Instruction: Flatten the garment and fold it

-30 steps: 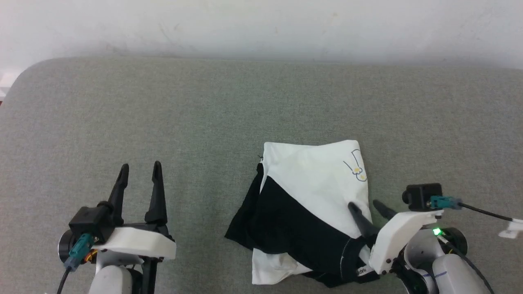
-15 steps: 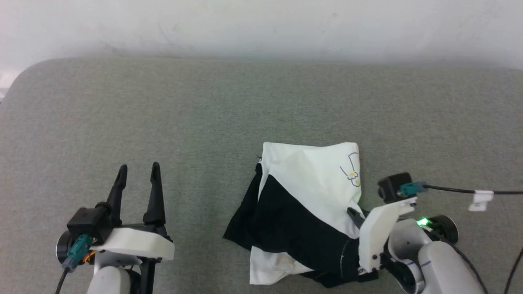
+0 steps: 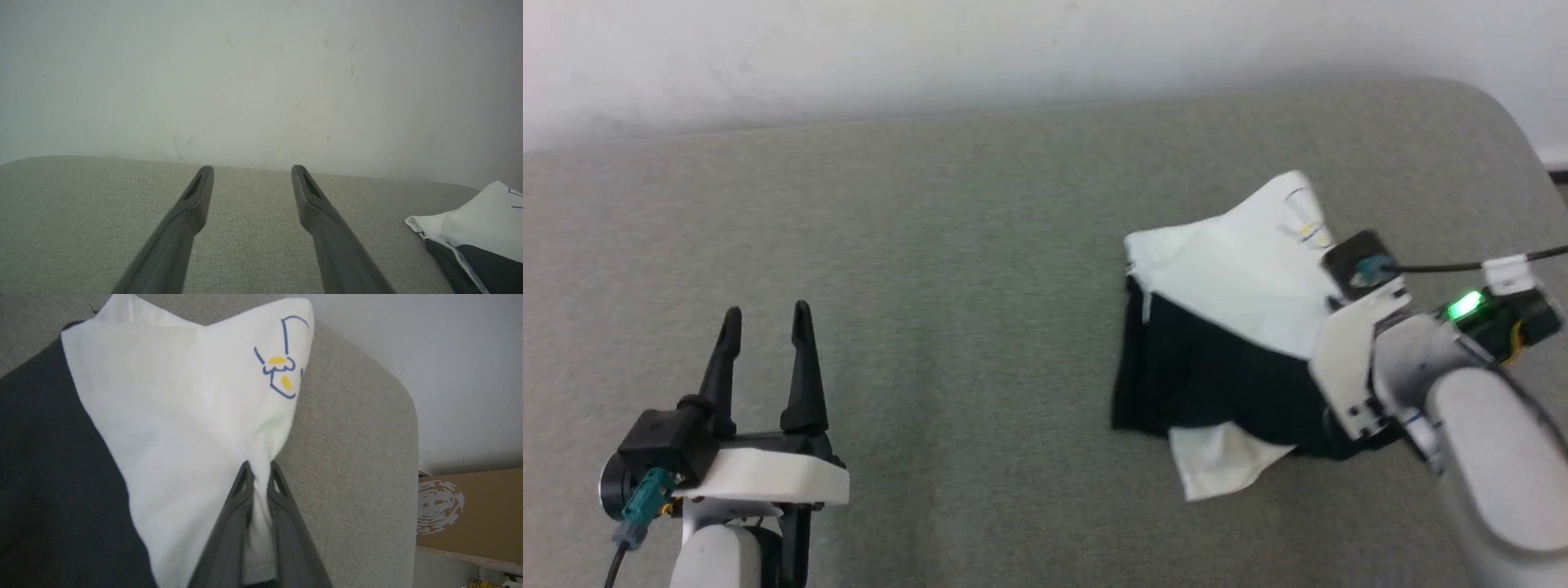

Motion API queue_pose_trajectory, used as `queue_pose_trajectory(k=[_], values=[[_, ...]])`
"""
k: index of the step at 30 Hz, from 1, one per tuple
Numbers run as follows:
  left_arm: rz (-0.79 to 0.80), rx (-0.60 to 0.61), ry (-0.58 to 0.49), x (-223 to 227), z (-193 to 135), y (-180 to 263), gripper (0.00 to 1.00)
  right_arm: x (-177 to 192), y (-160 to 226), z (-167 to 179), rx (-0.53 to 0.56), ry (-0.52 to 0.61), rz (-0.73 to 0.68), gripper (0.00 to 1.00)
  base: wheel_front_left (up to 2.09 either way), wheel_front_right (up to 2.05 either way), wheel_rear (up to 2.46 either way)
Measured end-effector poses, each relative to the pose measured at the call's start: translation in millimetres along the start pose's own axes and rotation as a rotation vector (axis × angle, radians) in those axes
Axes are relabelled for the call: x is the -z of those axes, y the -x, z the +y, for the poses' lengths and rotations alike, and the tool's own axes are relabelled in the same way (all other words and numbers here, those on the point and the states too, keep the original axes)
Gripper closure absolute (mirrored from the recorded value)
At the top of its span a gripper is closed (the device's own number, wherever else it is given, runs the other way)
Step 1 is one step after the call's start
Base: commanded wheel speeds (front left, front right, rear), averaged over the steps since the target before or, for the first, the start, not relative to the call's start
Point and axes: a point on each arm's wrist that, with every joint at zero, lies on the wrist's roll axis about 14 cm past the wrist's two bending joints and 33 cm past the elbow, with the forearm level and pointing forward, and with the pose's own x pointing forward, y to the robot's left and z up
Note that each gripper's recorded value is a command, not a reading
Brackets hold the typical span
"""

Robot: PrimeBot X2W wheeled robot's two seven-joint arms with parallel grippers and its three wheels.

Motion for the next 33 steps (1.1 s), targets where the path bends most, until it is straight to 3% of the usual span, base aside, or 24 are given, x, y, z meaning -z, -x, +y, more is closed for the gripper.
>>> queue_pose_trajectory(k=[11, 19, 25, 32, 33], values=[[0.019, 0.136, 0.010, 26, -48, -42, 0.00, 40, 2, -115, 0.250, 0.081, 0.111, 1.00, 0.00, 0.00, 0.00], [0.053, 0.211, -0.006, 55, -65, -71, 0.00, 70, 1, -183, 0.392, 0.146, 0.207, 1.00, 0.00, 0.00, 0.00], [0.104, 0.242, 0.010, 83, -74, -81, 0.00, 81, -9, -214, 0.446, 0.167, 0.230, 1.00, 0.00, 0.00, 0.00], [0.145, 0.229, 0.003, 104, -65, -83, 0.00, 97, -27, -218, 0.455, 0.157, 0.274, 1.00, 0.00, 0.00, 0.00], [0.147, 0.223, 0.000, 104, -62, -82, 0.00, 100, -29, -217, 0.456, 0.142, 0.279, 0.83, 0.00, 0.00, 0.00]])
